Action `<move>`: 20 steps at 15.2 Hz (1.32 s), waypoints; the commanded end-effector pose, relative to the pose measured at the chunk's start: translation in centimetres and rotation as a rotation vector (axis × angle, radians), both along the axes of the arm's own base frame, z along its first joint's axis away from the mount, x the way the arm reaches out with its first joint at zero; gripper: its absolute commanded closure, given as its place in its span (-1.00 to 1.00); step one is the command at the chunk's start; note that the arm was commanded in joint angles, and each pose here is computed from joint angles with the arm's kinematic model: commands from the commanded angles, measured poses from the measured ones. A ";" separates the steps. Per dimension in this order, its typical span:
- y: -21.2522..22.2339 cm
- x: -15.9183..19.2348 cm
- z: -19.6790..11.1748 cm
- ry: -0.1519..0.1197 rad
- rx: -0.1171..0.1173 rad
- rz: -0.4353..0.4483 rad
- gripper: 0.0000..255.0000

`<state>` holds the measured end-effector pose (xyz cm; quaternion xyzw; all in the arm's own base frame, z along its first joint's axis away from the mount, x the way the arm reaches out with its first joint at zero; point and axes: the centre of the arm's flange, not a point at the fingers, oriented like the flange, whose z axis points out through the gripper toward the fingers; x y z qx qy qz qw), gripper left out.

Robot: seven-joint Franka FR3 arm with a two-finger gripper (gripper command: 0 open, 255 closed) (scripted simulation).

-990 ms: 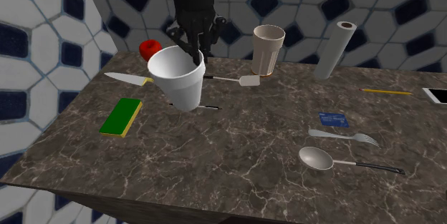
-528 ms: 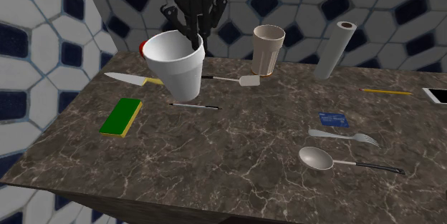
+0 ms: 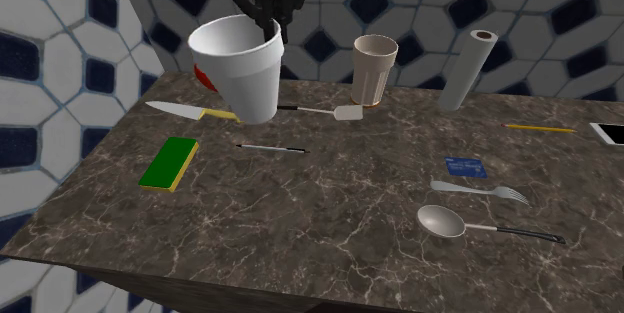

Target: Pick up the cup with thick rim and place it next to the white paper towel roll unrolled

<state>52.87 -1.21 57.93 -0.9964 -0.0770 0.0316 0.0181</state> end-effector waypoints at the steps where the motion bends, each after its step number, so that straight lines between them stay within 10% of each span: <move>1: 0.1 0.1 1.0 0.000 0.000 0.000 1.00; 15: 0.1 0.1 8.3 0.000 0.000 0.000 1.00; 20: -6.2 -1.9 8.3 0.000 0.000 0.000 1.00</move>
